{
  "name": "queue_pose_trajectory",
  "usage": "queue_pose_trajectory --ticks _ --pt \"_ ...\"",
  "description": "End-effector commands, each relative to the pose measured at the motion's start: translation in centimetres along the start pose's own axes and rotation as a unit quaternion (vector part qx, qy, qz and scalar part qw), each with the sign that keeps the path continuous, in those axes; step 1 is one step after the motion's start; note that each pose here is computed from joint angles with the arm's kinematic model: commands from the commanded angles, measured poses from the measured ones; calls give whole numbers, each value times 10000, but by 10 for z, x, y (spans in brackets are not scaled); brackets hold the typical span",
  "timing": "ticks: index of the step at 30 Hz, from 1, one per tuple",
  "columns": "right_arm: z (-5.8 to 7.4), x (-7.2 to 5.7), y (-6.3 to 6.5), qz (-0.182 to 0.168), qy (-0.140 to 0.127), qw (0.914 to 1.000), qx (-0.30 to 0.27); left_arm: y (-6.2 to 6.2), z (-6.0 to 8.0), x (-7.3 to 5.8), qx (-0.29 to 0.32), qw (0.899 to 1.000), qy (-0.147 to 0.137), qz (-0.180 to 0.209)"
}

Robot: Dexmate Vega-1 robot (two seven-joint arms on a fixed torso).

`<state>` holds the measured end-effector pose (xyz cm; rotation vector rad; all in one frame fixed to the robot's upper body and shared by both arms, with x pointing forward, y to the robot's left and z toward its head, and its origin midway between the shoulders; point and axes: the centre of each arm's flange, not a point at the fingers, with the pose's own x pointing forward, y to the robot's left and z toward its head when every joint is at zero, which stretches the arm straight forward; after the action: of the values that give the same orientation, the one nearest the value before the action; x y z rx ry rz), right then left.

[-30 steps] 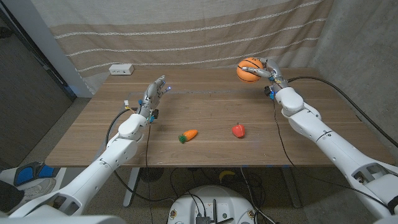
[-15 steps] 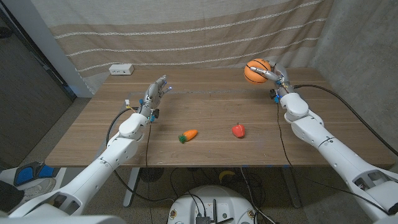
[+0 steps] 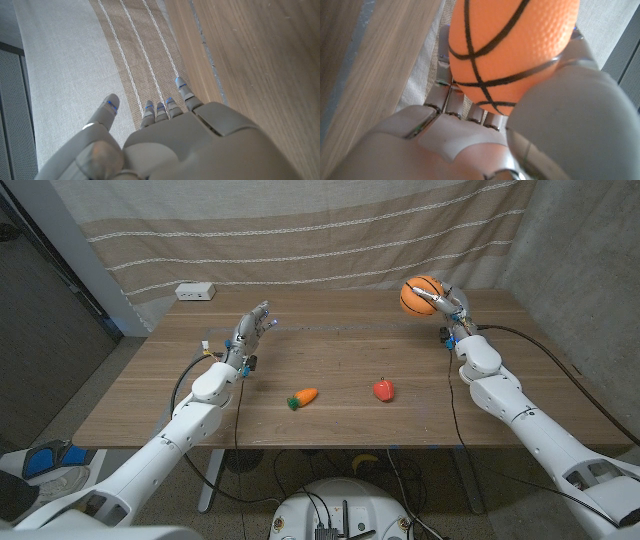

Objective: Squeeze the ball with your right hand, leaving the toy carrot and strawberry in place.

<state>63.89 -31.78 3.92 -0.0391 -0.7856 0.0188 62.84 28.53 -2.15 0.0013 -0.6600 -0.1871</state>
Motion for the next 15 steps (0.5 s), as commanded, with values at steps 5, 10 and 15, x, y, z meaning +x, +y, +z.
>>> queue_pose_trajectory --ticks 5,10,15 --pt "-11 -9 -14 -162 -168 9967 774 0 1 -2 -21 10000 -22 -1" --pt "-13 -11 -19 -232 -210 9956 882 -2 1 -3 -9 10000 -19 -23" --pt "-15 -14 -24 -327 -281 9937 1034 -5 2 -4 -1 10000 1 -8"
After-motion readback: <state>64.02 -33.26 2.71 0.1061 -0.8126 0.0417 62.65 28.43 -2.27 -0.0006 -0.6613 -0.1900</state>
